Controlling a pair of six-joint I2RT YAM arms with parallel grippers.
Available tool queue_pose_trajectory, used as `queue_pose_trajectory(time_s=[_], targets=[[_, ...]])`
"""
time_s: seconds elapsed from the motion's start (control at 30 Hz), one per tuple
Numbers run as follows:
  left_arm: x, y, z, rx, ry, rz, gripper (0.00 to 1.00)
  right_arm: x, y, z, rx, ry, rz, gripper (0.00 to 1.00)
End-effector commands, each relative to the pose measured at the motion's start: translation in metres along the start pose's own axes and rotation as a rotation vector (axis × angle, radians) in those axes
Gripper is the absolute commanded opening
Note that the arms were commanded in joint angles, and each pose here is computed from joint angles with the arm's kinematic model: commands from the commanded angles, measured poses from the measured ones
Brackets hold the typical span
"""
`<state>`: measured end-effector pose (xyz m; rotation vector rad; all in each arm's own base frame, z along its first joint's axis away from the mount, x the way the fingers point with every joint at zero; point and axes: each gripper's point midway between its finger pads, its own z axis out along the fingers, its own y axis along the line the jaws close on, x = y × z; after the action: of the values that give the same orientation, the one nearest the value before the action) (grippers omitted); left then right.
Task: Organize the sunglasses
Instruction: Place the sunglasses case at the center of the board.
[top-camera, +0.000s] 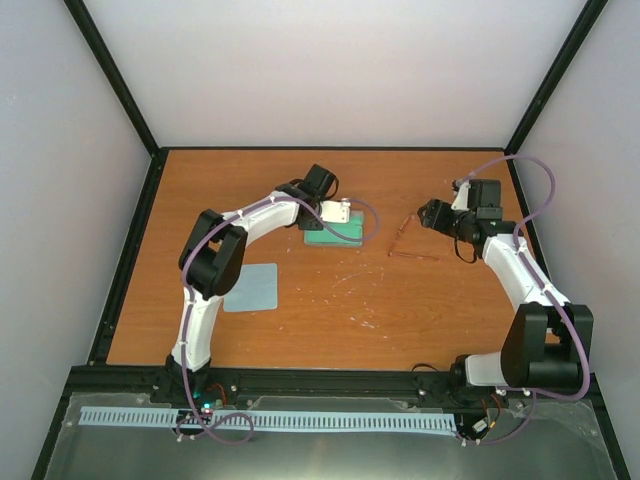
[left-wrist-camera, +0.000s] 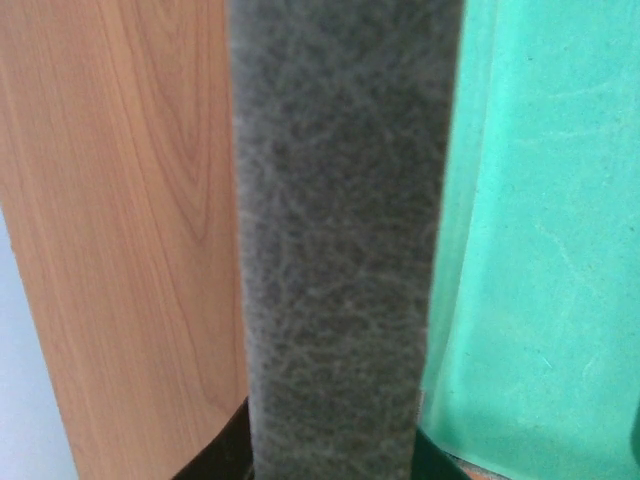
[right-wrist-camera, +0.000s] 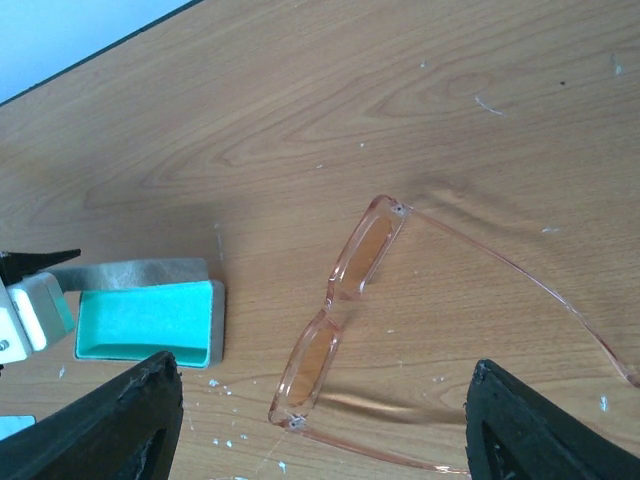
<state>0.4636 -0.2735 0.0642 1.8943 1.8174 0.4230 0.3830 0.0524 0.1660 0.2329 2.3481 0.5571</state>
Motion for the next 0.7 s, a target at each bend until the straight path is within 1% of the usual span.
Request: queue_pose_trajectory(time_s=[0.0, 0.07, 0.17, 0.27, 0.33, 0.37, 0.43, 0.53, 0.6, 0.67], targets=[[-0.01, 0.033, -0.001, -0.127, -0.026, 0.024, 0.03, -0.001, 0.001, -0.005, 0.007, -0.021, -0.023, 0.75], [-0.011, 0.031, 0.004, -0.124, -0.034, 0.033, 0.05, 0.0, 0.001, -0.004, 0.006, -0.021, -0.026, 0.75], [-0.012, 0.032, 0.01, -0.13, -0.031, 0.036, 0.12, 0.001, 0.001, -0.003, 0.001, -0.015, -0.026, 0.76], [-0.013, 0.036, 0.01, -0.14, -0.032, 0.029, 0.22, 0.003, 0.0, -0.003, -0.001, -0.009, -0.026, 0.76], [-0.013, 0.038, 0.008, -0.152, -0.035, 0.023, 0.33, 0.004, 0.0, -0.002, -0.001, -0.008, -0.029, 0.76], [-0.013, 0.04, 0.005, -0.16, -0.036, 0.019, 0.34, 0.005, 0.0, -0.002, -0.001, -0.005, -0.031, 0.75], [-0.013, 0.041, 0.004, -0.171, -0.038, 0.01, 0.43, 0.006, -0.001, -0.001, -0.002, -0.003, -0.032, 0.75], [-0.01, 0.042, 0.0, -0.188, -0.028, -0.005, 0.47, 0.006, 0.0, -0.001, -0.004, -0.004, -0.036, 0.75], [-0.01, 0.045, -0.005, -0.197, -0.034, -0.024, 0.59, 0.007, 0.0, -0.002, -0.006, -0.002, -0.035, 0.75], [-0.012, 0.05, -0.013, -0.204, -0.049, -0.053, 0.68, 0.006, 0.002, -0.004, -0.01, -0.005, -0.041, 0.75]])
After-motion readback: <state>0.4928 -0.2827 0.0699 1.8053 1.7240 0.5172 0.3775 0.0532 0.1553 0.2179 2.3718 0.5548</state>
